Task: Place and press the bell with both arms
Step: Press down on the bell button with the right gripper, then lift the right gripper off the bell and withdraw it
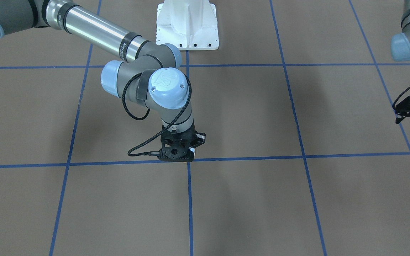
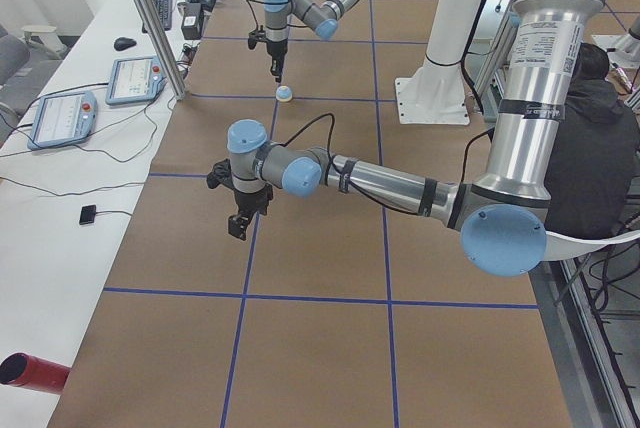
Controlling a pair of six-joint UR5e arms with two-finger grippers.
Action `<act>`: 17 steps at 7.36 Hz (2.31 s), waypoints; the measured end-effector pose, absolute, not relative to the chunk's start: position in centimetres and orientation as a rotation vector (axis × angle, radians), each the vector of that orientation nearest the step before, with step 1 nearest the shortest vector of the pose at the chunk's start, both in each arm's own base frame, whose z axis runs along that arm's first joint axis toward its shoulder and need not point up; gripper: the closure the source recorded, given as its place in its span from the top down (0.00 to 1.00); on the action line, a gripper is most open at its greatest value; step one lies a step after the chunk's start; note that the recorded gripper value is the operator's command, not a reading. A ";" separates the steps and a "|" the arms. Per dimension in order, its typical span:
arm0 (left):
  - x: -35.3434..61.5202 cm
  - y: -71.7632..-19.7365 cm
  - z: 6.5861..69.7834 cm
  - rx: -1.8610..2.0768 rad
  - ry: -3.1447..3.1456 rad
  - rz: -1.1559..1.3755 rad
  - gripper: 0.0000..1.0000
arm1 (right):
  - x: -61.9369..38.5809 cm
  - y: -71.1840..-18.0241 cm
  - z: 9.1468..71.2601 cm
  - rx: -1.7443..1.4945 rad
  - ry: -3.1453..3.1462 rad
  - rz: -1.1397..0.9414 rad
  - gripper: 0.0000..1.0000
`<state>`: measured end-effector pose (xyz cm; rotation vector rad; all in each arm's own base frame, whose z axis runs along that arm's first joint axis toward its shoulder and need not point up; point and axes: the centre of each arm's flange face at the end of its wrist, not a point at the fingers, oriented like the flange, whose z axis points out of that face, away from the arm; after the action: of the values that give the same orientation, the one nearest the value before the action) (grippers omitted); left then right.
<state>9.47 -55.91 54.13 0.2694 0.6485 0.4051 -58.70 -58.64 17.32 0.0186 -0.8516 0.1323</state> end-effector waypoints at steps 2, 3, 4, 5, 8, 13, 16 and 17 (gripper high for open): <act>9.3 -55.8 53.8 0.269 0.652 0.403 1.00 | -59.8 -58.3 18.3 0.008 -0.838 0.128 0.00; 9.3 -55.8 53.8 0.269 0.653 0.403 1.00 | -60.0 -58.2 18.6 0.005 -0.833 0.128 0.00; 9.3 -55.8 53.8 0.269 0.653 0.402 1.00 | -60.1 -58.1 19.1 0.000 -0.827 0.128 0.00; 9.4 -55.8 53.8 0.267 0.653 0.402 1.00 | -60.3 -58.1 19.5 -0.004 -0.821 0.129 0.00; 9.4 -55.8 53.9 0.265 0.653 0.400 1.00 | -60.4 -58.2 20.1 -0.008 -0.814 0.130 0.00; 8.3 -55.9 53.8 0.273 0.652 0.394 1.00 | -52.8 -58.9 14.4 0.000 -0.865 0.165 1.00; 0.0 -54.8 56.1 0.258 0.627 0.431 1.00 | -40.4 -58.4 19.3 0.020 -0.858 0.104 1.00; -3.4 -54.1 56.8 0.249 0.616 0.446 1.00 | -35.9 -58.0 22.2 0.035 -0.863 0.069 1.00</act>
<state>-3.45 -54.14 56.76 0.2487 0.6162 0.4463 -35.89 -57.98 22.22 0.0346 -0.8633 0.0692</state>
